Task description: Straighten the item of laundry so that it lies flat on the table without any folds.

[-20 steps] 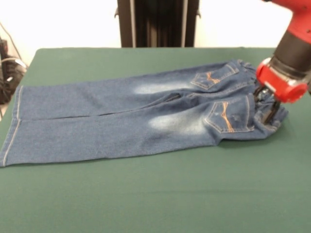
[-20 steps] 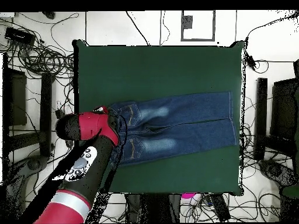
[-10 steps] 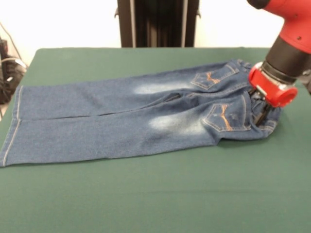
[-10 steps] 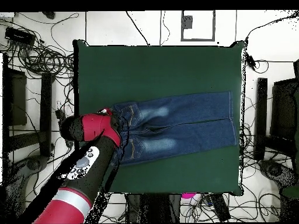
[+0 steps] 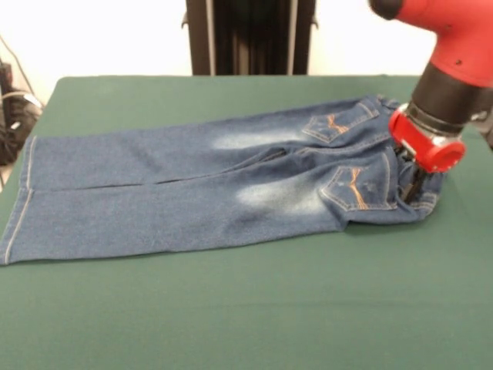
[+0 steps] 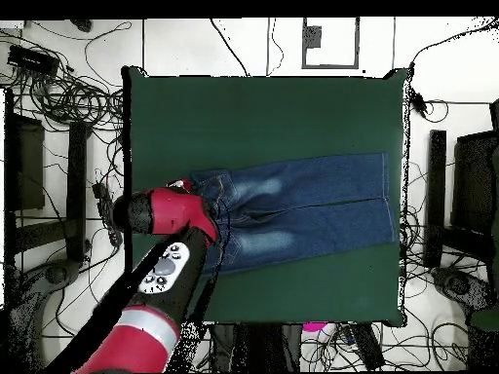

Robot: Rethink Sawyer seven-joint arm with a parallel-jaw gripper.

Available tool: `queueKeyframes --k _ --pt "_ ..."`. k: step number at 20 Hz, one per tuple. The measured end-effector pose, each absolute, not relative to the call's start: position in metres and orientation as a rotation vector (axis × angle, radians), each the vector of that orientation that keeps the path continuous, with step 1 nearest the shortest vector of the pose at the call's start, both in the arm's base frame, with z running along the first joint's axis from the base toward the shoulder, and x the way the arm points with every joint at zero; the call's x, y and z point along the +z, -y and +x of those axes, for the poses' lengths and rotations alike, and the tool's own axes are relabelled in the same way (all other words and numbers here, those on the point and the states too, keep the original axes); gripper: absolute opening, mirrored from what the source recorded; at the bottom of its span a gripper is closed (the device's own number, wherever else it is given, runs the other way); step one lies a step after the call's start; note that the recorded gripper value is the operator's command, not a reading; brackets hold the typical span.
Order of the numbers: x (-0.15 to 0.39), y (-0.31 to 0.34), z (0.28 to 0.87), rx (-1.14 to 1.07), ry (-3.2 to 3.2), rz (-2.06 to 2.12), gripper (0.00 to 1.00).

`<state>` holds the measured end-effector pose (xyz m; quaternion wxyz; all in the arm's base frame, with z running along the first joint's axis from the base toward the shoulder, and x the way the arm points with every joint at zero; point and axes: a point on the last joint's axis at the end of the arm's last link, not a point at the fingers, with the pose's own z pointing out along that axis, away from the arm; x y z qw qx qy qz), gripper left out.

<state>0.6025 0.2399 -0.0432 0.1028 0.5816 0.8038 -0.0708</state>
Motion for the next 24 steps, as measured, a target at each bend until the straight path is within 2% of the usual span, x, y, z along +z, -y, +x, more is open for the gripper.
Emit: queueKeyframes --k 6,17,24 --pt "-0.042 -0.216 0.611 -0.003 -2.324 1.876 1.00" --pt "-0.042 -0.195 0.606 0.346 -2.383 1.843 1.00" --pt "-0.041 -0.205 0.607 0.430 -2.379 1.864 1.00"
